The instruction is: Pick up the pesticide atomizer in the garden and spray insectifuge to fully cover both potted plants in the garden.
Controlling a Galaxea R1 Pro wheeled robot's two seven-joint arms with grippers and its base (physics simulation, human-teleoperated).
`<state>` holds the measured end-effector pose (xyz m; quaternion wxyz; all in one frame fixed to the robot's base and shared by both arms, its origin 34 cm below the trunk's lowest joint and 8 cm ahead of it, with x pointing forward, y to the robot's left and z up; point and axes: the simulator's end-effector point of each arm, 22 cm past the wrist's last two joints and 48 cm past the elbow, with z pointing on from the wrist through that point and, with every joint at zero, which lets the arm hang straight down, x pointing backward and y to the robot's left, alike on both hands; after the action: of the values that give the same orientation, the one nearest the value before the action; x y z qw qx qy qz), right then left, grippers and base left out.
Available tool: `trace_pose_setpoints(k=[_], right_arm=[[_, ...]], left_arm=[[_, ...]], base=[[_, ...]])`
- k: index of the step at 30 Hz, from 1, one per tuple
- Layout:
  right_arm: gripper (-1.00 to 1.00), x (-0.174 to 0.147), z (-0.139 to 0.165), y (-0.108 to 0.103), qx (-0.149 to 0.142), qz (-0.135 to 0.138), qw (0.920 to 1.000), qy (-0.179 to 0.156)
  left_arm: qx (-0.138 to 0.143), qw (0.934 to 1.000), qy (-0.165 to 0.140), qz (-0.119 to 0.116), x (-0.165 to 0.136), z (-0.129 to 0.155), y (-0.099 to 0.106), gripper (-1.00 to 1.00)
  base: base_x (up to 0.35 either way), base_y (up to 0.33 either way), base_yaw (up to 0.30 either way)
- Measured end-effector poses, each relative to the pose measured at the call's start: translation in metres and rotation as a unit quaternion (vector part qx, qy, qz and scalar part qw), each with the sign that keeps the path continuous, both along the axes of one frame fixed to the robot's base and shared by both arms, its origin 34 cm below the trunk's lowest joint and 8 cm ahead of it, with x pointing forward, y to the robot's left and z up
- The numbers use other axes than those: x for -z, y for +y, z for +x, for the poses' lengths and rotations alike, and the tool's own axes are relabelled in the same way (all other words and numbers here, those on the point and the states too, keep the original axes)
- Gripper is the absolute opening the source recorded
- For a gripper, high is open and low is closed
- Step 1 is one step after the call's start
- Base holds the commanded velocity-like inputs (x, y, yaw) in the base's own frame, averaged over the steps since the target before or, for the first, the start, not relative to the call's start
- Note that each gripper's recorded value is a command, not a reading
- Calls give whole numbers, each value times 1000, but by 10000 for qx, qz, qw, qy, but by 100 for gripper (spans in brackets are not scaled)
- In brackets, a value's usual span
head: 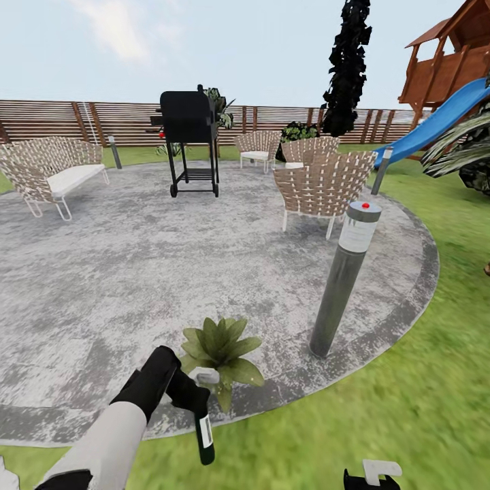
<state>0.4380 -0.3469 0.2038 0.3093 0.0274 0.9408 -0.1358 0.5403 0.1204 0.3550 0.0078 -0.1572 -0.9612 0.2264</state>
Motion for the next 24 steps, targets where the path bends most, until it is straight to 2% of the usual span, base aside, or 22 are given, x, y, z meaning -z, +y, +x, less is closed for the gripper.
trace_pose_setpoints(k=[4, 11, 17, 21, 24], right_arm=[[100, 0, 0, 1, -4, 5, 10000, 4], [100, 1, -1, 1, -9, 7, 10000, 12], [100, 0, 0, 1, -6, 7, 10000, 7], [100, 0, 0, 1, -3, 5, 10000, 6], [100, 0, 0, 1, -3, 7, 10000, 9]], left_arm=[[15, 10000, 29, -60, -1, 0, -3, -100], [33, 10000, 47, -65, 0, -3, -4, -100], [7, 10000, -73, -45, -7, 8, -1, -100], [16, 9996, -279, -47, -25, 33, -1, -100], [32, 9996, -288, -33, -25, 34, -1, -100]], base=[[-9, 0, 0], [-213, 0, 0], [-16, 0, 0], [0, 0, 0], [0, 0, 0]])
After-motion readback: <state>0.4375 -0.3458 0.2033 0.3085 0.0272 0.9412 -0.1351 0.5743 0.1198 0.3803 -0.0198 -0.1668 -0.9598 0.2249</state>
